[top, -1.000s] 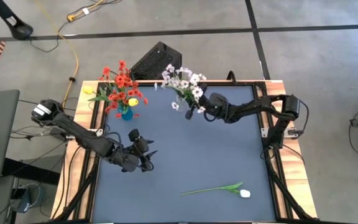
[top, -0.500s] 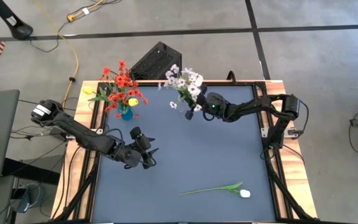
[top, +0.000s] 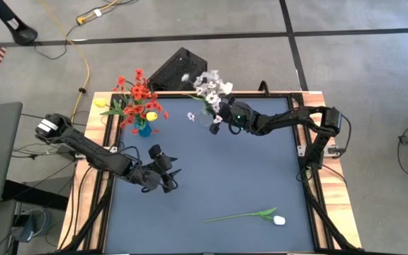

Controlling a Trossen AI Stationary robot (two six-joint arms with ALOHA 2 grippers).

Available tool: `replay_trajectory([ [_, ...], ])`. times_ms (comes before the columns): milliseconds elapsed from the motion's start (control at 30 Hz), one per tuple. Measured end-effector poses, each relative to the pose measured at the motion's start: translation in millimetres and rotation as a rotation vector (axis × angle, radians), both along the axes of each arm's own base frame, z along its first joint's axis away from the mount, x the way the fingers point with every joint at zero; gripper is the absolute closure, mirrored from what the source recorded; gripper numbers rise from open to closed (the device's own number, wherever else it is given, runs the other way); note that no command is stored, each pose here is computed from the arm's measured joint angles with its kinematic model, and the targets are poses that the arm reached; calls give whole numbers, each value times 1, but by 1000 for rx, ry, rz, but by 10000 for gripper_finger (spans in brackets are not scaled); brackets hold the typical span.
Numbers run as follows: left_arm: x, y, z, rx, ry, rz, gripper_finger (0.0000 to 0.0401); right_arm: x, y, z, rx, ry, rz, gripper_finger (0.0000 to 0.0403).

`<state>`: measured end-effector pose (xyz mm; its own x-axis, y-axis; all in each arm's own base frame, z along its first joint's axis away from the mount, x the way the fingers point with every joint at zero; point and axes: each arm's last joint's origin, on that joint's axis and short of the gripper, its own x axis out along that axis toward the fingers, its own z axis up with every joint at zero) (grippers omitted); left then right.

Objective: Sort flowers into vase by color
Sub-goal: Put the white flowers into the transparent vase

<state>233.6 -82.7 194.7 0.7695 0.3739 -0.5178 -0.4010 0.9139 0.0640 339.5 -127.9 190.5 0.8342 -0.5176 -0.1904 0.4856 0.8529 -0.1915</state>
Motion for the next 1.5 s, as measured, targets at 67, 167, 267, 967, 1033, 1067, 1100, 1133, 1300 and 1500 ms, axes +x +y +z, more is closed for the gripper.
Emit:
replay_trajectory([
  [67, 0, 0, 0, 0, 0, 0, 193, 0, 0, 0, 1, 2, 0, 370],
  [167, 0, 0, 0, -6, 2, -7, 193, 0, 0, -2, 17, 9, -3, 369],
  [267, 0, -1, 0, -13, 5, -14, 193, 0, 0, -2, 20, 9, -2, 357],
  [967, 0, -1, 0, -26, 4, -17, 193, 16, 6, 9, 113, 189, 16, 265],
  [1033, 0, -1, 0, -26, 4, -17, 193, 18, 6, 12, 126, 226, 15, 258],
  [1067, 0, -1, 0, -26, 4, -17, 193, 19, 6, 14, 132, 243, 15, 256],
  [1100, 0, -1, 0, -26, 4, -18, 193, 20, 5, 16, 138, 261, 15, 254],
  [1133, 0, -1, 0, -25, 5, -19, 193, 21, 5, 18, 144, 278, 14, 252],
  [1300, 0, -1, 0, -26, 9, -26, 193, 23, 6, 26, 170, 360, 15, 251],
  [1500, 0, -1, 0, -23, 15, -37, 193, 26, 10, 34, 185, 412, 26, 251],
])
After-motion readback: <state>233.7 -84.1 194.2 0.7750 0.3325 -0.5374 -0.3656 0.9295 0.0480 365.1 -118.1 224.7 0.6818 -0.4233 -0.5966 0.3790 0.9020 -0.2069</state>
